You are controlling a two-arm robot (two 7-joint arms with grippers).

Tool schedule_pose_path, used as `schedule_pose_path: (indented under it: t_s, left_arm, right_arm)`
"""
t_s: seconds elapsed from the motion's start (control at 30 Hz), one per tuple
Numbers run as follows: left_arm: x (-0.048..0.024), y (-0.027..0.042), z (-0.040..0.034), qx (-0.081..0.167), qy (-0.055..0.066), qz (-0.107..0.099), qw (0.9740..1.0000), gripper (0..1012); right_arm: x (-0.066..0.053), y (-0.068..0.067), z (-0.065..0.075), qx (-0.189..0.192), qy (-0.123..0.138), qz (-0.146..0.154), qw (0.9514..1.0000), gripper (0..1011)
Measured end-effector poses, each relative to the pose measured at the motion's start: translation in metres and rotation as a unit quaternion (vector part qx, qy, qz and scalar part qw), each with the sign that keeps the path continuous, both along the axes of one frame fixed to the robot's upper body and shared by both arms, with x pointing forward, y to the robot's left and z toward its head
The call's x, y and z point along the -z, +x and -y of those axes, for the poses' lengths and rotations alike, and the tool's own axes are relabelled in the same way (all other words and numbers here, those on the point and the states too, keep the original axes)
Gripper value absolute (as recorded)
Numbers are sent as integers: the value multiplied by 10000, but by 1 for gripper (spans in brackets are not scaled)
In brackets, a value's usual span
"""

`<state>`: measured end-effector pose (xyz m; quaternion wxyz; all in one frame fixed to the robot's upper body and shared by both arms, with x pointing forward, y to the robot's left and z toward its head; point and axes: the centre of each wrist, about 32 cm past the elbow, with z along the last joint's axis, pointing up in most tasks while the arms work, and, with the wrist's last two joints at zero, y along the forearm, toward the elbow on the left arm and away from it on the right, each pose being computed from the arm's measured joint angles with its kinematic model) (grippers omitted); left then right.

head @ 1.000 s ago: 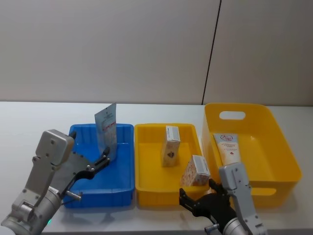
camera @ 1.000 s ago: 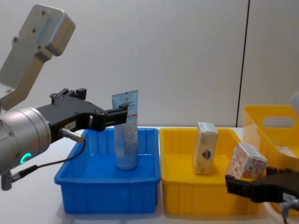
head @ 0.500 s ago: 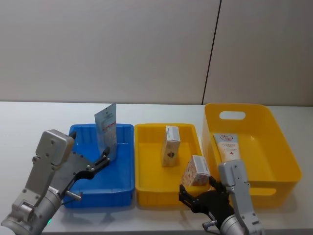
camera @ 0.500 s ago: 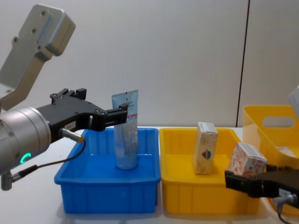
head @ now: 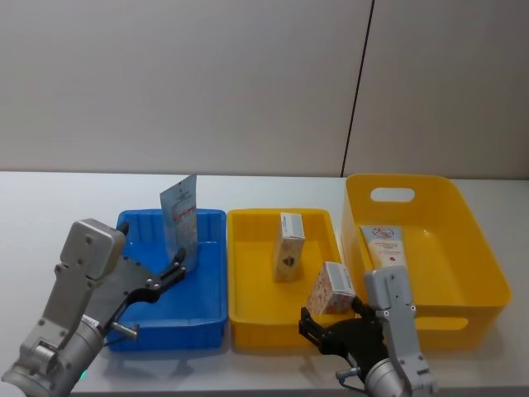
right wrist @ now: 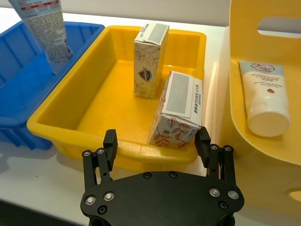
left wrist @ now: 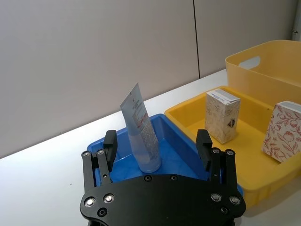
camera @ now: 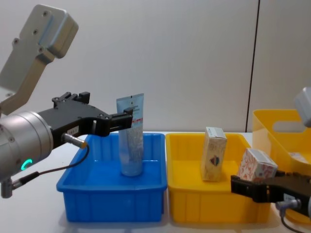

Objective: Bimanual collaborative sorting of washing and personal care products

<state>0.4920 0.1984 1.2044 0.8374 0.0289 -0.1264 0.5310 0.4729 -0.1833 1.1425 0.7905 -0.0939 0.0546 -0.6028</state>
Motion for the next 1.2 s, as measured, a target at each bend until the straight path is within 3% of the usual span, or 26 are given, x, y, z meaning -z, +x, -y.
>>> schedule_pose_path:
  t_s: [0.77, 1.2]
  left_arm:
    - [0, 0, 0, 0, 1, 0, 10000, 1001]
    - [0, 0, 0, 0, 0, 0, 10000, 1001]
  right_arm:
    - [-16, 84, -254, 445, 135, 117, 9988, 1003]
    - [-23, 133, -378, 677, 45, 31, 9977, 1003]
